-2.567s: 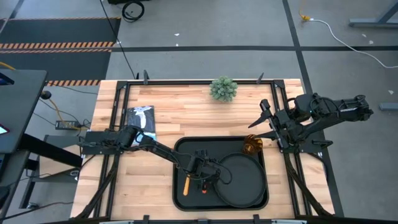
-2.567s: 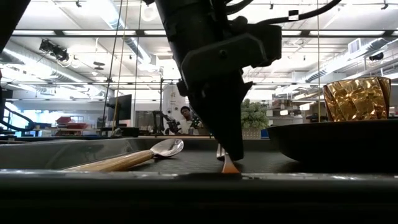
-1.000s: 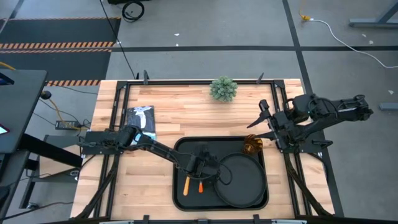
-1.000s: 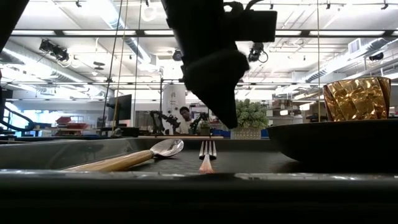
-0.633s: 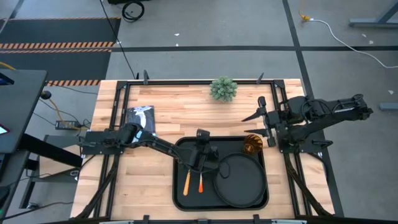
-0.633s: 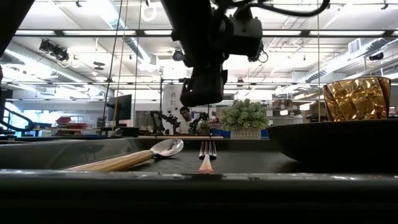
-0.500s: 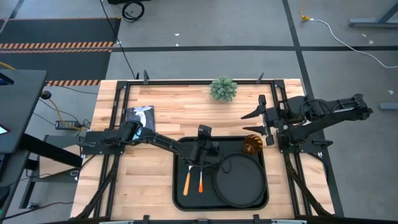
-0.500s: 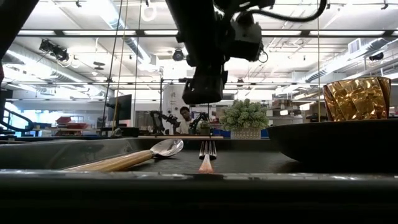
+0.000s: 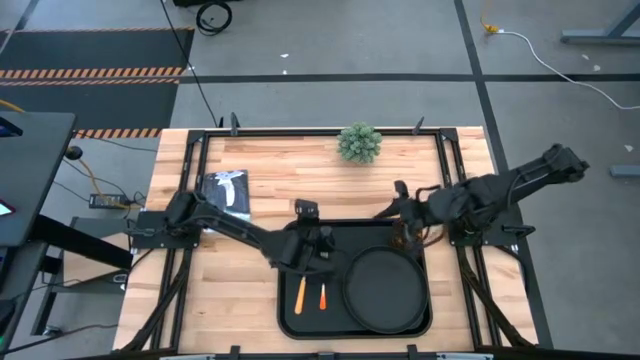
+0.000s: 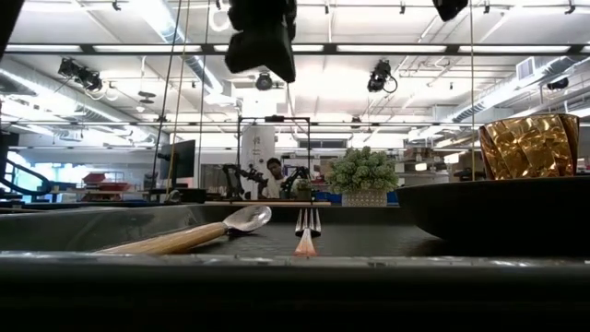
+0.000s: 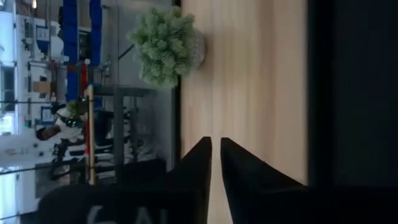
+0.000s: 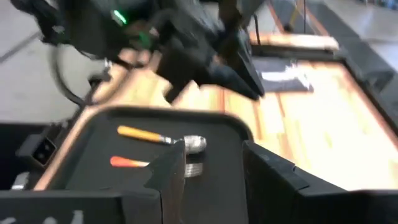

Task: Pick and place plate/cup/fork/spoon on tray
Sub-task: Adjust the black plate on the black tray

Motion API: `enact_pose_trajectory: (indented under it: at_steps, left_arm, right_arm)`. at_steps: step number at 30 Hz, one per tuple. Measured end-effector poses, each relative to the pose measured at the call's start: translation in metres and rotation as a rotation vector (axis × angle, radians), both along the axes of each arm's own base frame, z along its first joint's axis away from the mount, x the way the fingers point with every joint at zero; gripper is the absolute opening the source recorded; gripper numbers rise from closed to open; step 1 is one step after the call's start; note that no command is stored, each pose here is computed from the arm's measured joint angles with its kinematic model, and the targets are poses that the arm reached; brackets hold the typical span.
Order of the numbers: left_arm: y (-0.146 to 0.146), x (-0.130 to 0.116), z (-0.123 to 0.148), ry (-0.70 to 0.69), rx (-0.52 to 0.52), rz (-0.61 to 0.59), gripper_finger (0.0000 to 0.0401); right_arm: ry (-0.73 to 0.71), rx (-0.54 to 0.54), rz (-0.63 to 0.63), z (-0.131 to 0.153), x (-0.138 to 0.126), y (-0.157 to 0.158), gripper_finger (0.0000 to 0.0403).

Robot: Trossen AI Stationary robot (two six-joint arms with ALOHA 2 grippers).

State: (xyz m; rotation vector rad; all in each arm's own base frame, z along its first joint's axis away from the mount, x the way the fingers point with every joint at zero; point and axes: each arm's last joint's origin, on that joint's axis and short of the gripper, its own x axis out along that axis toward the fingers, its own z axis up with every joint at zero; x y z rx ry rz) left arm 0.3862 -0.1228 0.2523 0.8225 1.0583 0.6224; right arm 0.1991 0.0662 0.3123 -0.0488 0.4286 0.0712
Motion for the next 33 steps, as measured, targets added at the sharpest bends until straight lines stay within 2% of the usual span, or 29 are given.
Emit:
enact_pose_trajectory:
  at_steps: [5, 9, 14, 18, 22, 24, 28, 30, 33]
  left_arm:
    - [-0.02, -0.008, 0.0, -0.024, -0.038, -0.041, 0.0027]
    - [-0.028, -0.012, -0.027, 0.035, -0.078, -0.117, 0.0018]
    - [-0.021, -0.028, -0.057, 0.103, -0.119, -0.176, 0.001]
    - [-0.005, -0.046, -0.062, 0.088, -0.13, -0.178, 0.0009]
    - [0.015, -0.066, -0.054, 0.029, -0.132, -0.201, 0.001]
    - [0.025, -0.072, -0.047, -0.047, -0.141, -0.219, 0.001]
    - [0.048, -0.092, -0.039, -0.18, -0.151, -0.244, 0.001]
    - [0.059, -0.106, -0.038, -0.216, -0.159, -0.255, 0.001]
    - [0.069, -0.12, -0.038, -0.315, -0.208, -0.295, 0.0011]
  right_arm:
    - [0.083, 0.051, -0.033, -0.018, 0.014, 0.018, 0.0164]
    - [0.156, 0.097, -0.076, -0.024, 0.021, 0.023, 0.0164]
    - [0.205, 0.164, -0.117, -0.024, 0.028, 0.031, 0.0164]
    - [0.284, 0.181, -0.128, -0.033, 0.033, 0.041, 0.0164]
    - [0.441, 0.18, -0.204, -0.043, 0.037, 0.048, 0.0164]
    - [0.552, 0.169, -0.266, -0.046, 0.036, 0.05, 0.0163]
    - [0.696, 0.206, -0.369, -0.049, 0.044, 0.056, 0.0158]
    - [0.721, 0.244, -0.397, -0.052, 0.052, 0.061, 0.0156]
    - [0.814, 0.266, -0.451, -0.066, 0.061, 0.067, 0.0153]
